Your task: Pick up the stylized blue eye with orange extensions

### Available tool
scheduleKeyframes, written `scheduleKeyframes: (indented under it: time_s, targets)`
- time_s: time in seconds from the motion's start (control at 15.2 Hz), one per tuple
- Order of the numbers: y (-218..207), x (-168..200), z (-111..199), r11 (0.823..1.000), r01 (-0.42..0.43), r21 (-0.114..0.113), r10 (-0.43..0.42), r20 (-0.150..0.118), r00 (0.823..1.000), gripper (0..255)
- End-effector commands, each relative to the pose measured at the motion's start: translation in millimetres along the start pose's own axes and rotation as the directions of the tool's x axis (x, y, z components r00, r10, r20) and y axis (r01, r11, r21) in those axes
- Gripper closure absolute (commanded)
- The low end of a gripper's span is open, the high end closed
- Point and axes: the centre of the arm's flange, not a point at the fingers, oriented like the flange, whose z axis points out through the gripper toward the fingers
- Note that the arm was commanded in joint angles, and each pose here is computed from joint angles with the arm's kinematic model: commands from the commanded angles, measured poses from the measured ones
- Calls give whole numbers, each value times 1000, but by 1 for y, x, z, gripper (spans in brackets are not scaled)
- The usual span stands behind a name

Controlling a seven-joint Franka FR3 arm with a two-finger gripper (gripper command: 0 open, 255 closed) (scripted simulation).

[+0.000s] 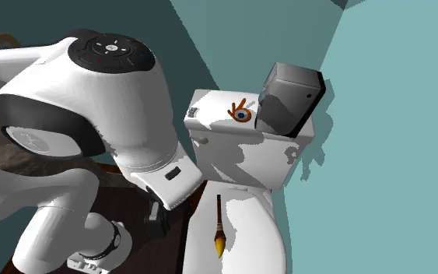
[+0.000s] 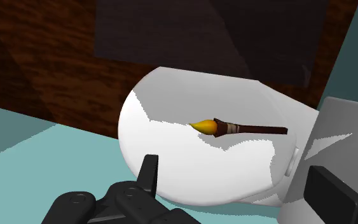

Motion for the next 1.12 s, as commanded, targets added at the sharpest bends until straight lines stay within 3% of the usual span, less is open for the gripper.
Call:
scheduleKeyframes:
  time_s: [0.0,0.53,1.06]
  targets:
    - [0,0,0,1000,0,0,0,0,1000,0]
    - [-69,68,23,988,153,18,-152,-35,988,0]
    - [-148,125,42,953,302,31,-299,-71,951,0]
